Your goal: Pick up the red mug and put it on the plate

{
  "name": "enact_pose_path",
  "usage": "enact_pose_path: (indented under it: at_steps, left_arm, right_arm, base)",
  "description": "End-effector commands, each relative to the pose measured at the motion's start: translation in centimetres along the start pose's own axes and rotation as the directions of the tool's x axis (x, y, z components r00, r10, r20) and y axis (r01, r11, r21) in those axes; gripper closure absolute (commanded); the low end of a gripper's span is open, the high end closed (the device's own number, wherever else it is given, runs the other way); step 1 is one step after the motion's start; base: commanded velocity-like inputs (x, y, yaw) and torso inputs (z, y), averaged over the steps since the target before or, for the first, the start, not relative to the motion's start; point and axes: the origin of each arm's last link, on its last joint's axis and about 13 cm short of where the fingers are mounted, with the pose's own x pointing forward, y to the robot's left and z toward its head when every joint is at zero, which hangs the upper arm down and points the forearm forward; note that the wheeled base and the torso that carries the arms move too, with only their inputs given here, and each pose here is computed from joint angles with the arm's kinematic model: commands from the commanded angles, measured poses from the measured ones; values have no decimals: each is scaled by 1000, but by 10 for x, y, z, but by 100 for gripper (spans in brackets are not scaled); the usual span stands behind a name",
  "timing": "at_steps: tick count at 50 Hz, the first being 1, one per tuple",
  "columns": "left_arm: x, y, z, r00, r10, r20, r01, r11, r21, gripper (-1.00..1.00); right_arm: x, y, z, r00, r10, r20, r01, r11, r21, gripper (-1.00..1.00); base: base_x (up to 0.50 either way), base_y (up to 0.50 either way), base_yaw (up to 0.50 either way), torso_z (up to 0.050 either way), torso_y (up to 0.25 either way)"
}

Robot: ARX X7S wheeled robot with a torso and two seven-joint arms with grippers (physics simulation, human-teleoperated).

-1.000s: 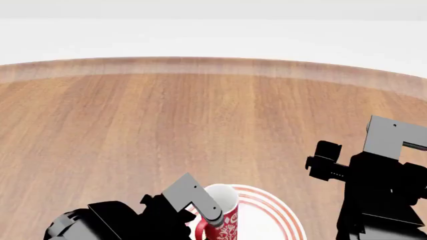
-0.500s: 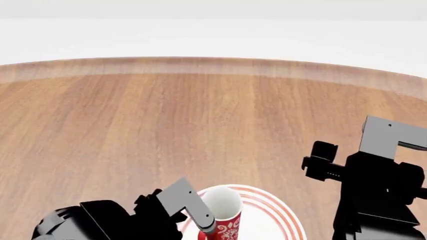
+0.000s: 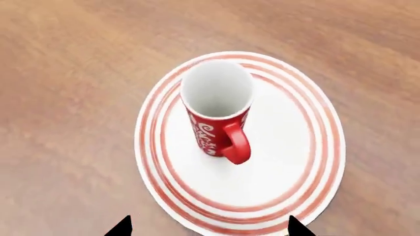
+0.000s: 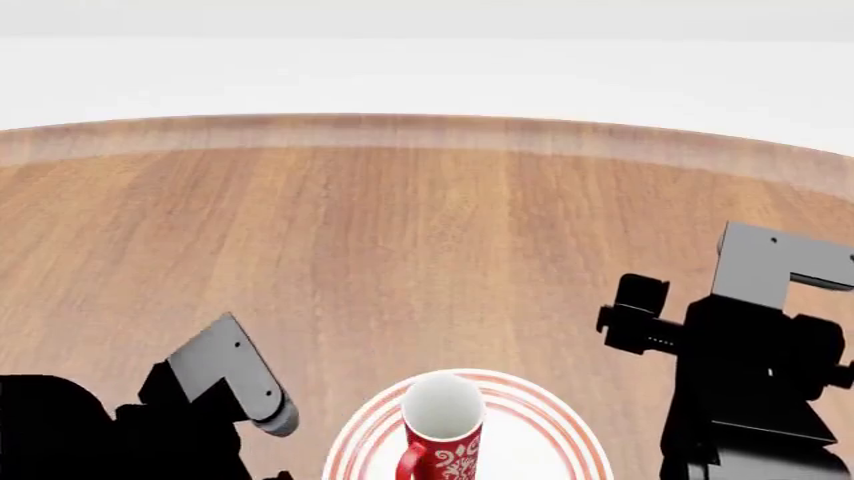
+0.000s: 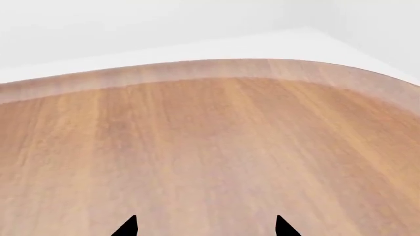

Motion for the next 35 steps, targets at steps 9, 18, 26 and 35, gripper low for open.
enact_pose_path:
  at_steps: [9, 18, 26, 35]
  left_arm:
    - [-54, 4, 34, 856, 210, 473, -107, 966, -234, -100]
    - [-58, -7, 59, 660, 463, 592, -243, 877, -414, -100]
    - [-51, -11, 69, 566, 574, 591, -370, 818, -440, -100]
    - [-47, -19, 71, 393, 708, 587, -549, 693, -468, -100]
  right_arm:
    - [-12, 4, 15, 996, 57, 62, -57, 998, 5, -100]
    - [-34, 10, 32, 959, 170, 227, -173, 985, -9, -100]
    - [-54, 14, 39, 900, 217, 379, -198, 976, -89, -100]
    - [-75, 16, 45, 840, 236, 489, -197, 972, -129, -100]
  base:
    - [0, 0, 0, 0, 0]
    - [0, 0, 0, 0, 0]
    - [0, 0, 0, 0, 0]
    - [0, 0, 0, 0, 0]
